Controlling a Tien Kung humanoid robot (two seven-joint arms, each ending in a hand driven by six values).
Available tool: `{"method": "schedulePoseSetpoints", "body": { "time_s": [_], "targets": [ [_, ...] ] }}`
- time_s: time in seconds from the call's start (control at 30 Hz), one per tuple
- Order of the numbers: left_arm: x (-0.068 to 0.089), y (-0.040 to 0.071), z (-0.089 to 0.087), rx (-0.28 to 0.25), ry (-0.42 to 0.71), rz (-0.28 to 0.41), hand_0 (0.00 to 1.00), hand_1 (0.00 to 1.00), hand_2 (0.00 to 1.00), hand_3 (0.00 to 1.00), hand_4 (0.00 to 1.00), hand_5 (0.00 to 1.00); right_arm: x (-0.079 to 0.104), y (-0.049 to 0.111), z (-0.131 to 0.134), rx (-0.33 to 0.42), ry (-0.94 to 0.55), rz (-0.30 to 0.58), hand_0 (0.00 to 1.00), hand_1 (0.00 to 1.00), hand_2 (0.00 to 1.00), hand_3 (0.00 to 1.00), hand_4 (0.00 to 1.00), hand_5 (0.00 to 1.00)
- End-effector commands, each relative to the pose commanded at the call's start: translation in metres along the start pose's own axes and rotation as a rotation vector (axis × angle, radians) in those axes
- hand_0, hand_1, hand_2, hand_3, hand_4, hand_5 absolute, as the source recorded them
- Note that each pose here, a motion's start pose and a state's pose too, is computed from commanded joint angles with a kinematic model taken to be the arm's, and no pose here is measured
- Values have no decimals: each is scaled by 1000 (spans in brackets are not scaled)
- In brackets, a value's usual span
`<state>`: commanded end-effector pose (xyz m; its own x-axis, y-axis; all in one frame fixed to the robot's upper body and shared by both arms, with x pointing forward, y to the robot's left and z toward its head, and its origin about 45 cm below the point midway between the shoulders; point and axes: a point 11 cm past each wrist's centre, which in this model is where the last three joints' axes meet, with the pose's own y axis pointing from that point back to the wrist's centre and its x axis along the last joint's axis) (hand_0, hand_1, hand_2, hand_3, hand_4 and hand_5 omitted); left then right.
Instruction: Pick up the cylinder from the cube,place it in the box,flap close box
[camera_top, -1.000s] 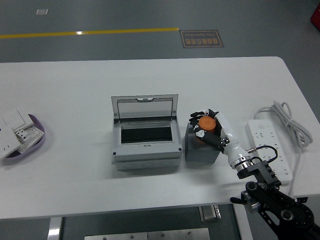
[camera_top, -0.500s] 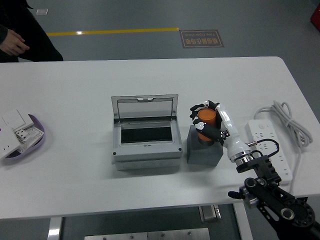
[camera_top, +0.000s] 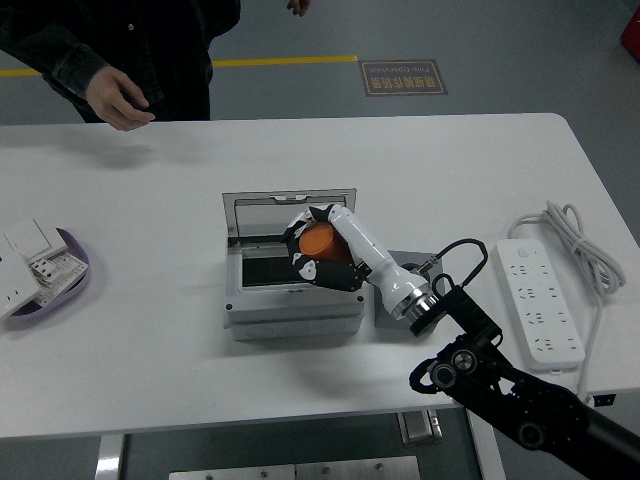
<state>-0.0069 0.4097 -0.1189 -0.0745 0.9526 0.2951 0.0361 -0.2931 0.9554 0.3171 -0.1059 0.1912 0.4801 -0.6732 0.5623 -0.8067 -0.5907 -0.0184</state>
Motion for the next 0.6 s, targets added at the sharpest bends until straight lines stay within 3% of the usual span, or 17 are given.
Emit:
{"method": "schedulePoseSetpoints", "body": {
  "time_s": [0.1, 0.27, 0.57, 0.6],
  "targets": [
    [1, 0, 0, 1, -1, 2, 588, 613, 606, 631, 650, 160, -9, -12, -9, -18, 112, -72, 22, 166, 246, 210, 2, 2],
    [2, 0, 0, 1, -2, 3, 588, 613, 606, 631, 650, 161, -14, -25, -16, -72, 328, -122, 2, 151, 239, 203, 2, 2],
    [3, 0, 1, -1, -5, 5, 588, 613, 606, 632, 650, 161, -7, -33, -14, -182, 646, -98, 2, 133, 234, 205, 2, 2],
    [3, 0, 1, -1, -5, 5, 588, 612, 606, 631, 650, 160, -7, -34, -13, -188, 665, -97, 2, 134, 278, 215, 2, 2]
  ]
}}
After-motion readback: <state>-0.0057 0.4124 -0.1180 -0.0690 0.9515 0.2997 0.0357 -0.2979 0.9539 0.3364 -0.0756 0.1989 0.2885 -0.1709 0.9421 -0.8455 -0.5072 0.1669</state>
